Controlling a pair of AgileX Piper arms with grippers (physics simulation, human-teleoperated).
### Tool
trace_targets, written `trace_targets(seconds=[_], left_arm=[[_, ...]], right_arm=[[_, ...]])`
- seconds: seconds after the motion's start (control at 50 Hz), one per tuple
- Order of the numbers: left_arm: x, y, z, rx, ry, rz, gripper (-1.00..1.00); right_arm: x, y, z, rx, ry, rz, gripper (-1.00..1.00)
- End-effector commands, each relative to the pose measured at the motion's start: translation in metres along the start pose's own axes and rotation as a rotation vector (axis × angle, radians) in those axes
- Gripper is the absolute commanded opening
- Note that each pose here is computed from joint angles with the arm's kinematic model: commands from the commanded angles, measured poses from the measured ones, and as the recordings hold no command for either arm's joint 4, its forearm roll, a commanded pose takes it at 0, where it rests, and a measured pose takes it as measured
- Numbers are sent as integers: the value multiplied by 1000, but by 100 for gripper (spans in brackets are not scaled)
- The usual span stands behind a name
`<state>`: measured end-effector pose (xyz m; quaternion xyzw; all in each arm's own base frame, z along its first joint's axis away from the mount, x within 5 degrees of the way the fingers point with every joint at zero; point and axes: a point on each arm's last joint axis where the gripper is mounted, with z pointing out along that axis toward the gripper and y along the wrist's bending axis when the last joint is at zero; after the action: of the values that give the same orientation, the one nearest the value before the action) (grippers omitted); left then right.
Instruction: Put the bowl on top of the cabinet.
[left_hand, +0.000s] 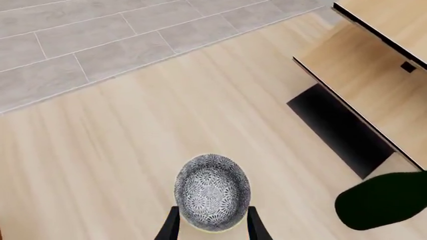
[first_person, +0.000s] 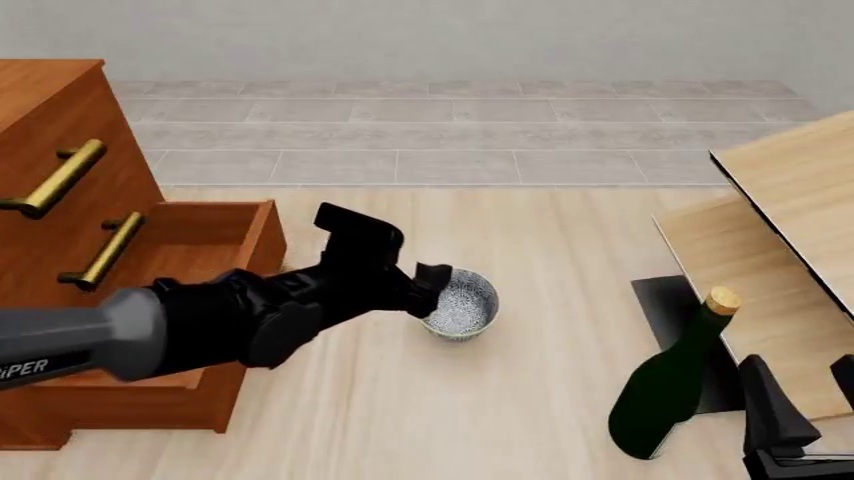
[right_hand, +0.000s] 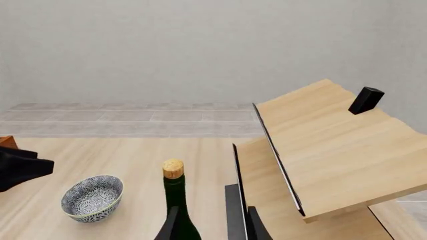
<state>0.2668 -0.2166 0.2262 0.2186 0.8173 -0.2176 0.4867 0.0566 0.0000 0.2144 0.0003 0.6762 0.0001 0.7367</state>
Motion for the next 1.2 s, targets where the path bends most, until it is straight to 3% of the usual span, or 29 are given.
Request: trace_targets(seconds=[0.02, 1.2], left_arm=[[5, 2, 12, -6, 19, -8, 100], [27, 30, 60, -70, 67, -37, 100]], right_arm=[[0, 0, 0, 0, 0, 0, 100], [0, 0, 0, 0, 0, 0, 100]])
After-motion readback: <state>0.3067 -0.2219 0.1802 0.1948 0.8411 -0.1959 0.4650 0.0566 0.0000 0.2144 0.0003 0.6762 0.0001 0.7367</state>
